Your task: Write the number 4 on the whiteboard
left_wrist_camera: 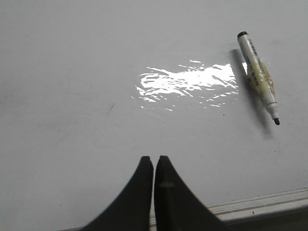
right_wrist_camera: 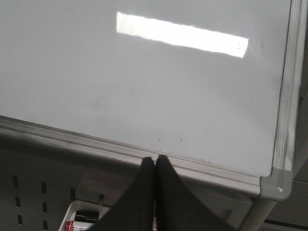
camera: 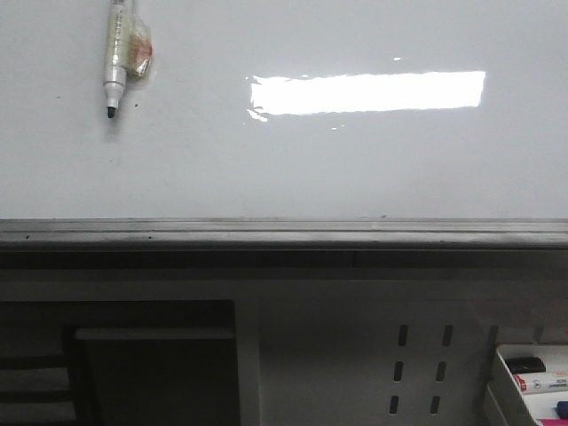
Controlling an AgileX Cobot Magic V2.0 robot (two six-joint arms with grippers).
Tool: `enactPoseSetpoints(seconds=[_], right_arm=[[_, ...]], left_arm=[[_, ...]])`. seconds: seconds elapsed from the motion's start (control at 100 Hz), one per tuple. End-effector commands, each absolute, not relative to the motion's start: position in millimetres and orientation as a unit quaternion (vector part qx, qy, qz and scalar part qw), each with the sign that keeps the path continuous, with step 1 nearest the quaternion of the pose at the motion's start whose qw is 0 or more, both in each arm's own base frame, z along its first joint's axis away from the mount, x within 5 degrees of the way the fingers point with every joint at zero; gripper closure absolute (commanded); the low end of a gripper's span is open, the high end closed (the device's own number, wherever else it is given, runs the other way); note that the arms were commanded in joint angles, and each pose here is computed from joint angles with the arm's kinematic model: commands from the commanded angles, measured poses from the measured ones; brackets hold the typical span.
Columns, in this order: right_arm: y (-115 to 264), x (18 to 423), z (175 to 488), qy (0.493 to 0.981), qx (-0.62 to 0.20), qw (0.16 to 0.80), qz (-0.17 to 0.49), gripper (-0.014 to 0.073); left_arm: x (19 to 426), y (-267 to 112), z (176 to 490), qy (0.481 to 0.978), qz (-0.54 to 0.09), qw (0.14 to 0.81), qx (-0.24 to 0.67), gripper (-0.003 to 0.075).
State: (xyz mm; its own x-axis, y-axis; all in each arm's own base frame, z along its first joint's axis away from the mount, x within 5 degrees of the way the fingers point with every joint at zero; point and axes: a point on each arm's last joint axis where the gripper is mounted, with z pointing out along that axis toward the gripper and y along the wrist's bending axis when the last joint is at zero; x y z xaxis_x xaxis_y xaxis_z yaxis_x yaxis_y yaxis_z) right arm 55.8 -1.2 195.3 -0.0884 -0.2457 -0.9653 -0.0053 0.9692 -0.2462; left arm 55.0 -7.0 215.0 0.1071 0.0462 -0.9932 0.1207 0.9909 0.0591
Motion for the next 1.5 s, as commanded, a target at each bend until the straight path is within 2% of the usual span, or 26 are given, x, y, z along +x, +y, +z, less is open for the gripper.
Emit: enactPoseSetpoints(seconds=[0.0,0.95,1.05,1.21,1.35,1.49], right_arm=[[-1.3,55.4,195.8,0.708,-0.085,0.695,-0.098,0.0661],[-1.2,55.4,196.9,0.704,-0.082,0.699,-0.095,0.0661],[-0.8,55.4,199.3,0.696,-0.068,0.711,-0.08,0.0661],[-0.8,55.0,205.3,0.675,-0.005,0.738,-0.017,0.0661],[-1.5,54.8,207.5,0.665,0.042,0.745,0.03,0.0661],[-2.5,54.6,208.6,0.654,0.101,0.744,0.09,0.0661]], left_arm=[[53.3,-6.5,213.8,0.64,-0.028,0.766,0.056,0.0741],[53.3,-6.4,213.8,0.64,-0.037,0.766,0.047,0.0741],[53.4,-6.1,213.8,0.641,-0.052,0.765,0.032,0.0741],[53.3,-5.3,214.8,0.638,-0.076,0.767,0.007,0.0741],[53.5,-4.2,214.4,0.638,-0.127,0.758,-0.044,0.0741],[53.0,-0.3,217.9,0.613,-0.191,0.757,-0.12,0.0741]])
